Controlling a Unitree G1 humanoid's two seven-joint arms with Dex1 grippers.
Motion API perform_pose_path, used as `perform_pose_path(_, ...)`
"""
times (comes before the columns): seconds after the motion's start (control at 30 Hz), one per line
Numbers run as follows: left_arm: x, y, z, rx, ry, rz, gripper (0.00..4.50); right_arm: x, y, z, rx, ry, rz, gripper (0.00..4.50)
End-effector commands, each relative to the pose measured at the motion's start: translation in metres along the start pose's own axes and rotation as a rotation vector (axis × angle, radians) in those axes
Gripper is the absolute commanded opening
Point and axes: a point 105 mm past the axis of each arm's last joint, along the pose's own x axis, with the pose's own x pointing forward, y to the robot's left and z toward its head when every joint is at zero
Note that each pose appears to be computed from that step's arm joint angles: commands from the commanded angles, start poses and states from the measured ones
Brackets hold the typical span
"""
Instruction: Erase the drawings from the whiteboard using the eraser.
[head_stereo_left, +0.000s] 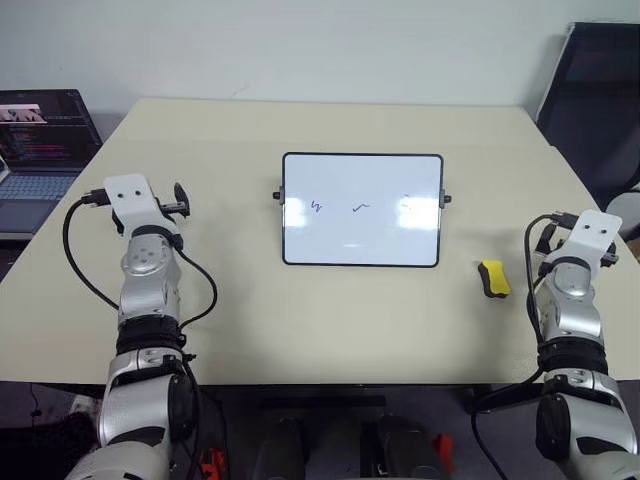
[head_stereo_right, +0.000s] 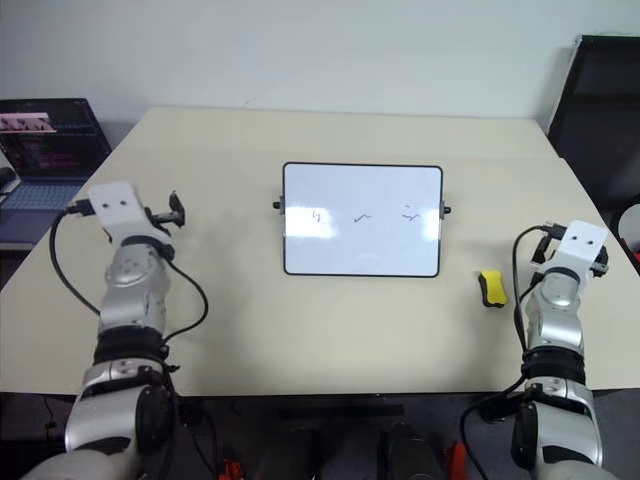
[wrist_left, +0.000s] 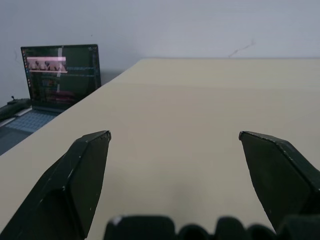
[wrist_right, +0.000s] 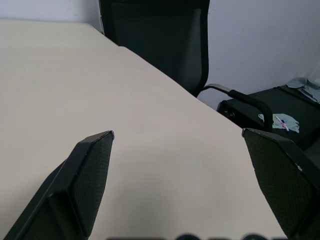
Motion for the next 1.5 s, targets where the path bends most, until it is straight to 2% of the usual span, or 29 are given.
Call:
perform_pose_path(0.03,0.001,0.006,0.022,-0.021,-0.072,0.021,4.50,0.002,-0.004,0.018,0.000,-0.062,-0.001,4.48)
perform_pose_path(0.27,-0.003,0.009,0.020,-0.028,-0.067,0.033,4.50,0.004,-0.001,0.021,-0.024,-0.058,0.023,4.48)
perform_pose_path(0.53,-0.007,0.011,0.013,-0.028,-0.046,0.033,4.50,0.005,-0.020,0.022,-0.033,-0.060,-0.018,4.48)
perform_pose_path(0.67,-0.008,0.000,0.011,-0.037,-0.042,0.024,4.50,0.008,-0.041,0.022,-0.046,-0.058,-0.067,4.48)
perform_pose_path(0.77,-0.007,-0.010,0.018,-0.051,-0.058,-0.013,4.50,0.011,-0.048,0.027,-0.046,-0.063,-0.066,4.48)
perform_pose_path(0.87,-0.008,-0.012,0.013,-0.053,-0.046,-0.016,4.50,0.011,-0.056,0.023,-0.056,-0.053,-0.084,4.48)
perform_pose_path(1.03,-0.007,-0.019,0.008,-0.052,-0.029,-0.040,4.50,0.004,-0.061,0.027,-0.072,-0.070,-0.087,4.48)
perform_pose_path(1.17,-0.004,-0.023,0.015,-0.056,-0.044,-0.069,4.50,-0.002,-0.060,0.030,-0.066,-0.068,-0.056,4.48)
perform_pose_path(1.23,-0.006,-0.042,0.046,-0.027,-0.127,-0.201,4.50,-0.007,-0.052,0.035,-0.017,-0.035,0.032,4.48)
perform_pose_path(1.3,-0.012,-0.056,0.066,-0.010,-0.177,-0.307,4.50,-0.013,-0.046,0.040,-0.002,-0.016,0.098,4.48)
perform_pose_path(1.37,-0.019,-0.077,0.081,-0.003,-0.204,-0.458,4.50,-0.019,-0.038,0.044,-0.013,0.010,0.171,4.48)
perform_pose_path(1.43,-0.036,-0.112,0.092,-0.076,-0.188,-0.711,4.50,-0.026,-0.032,0.045,-0.021,0.064,0.254,4.48)
perform_pose_path(1.5,-0.049,-0.128,0.098,-0.124,-0.174,-0.845,4.50,-0.032,-0.029,0.046,-0.027,0.096,0.295,4.48)
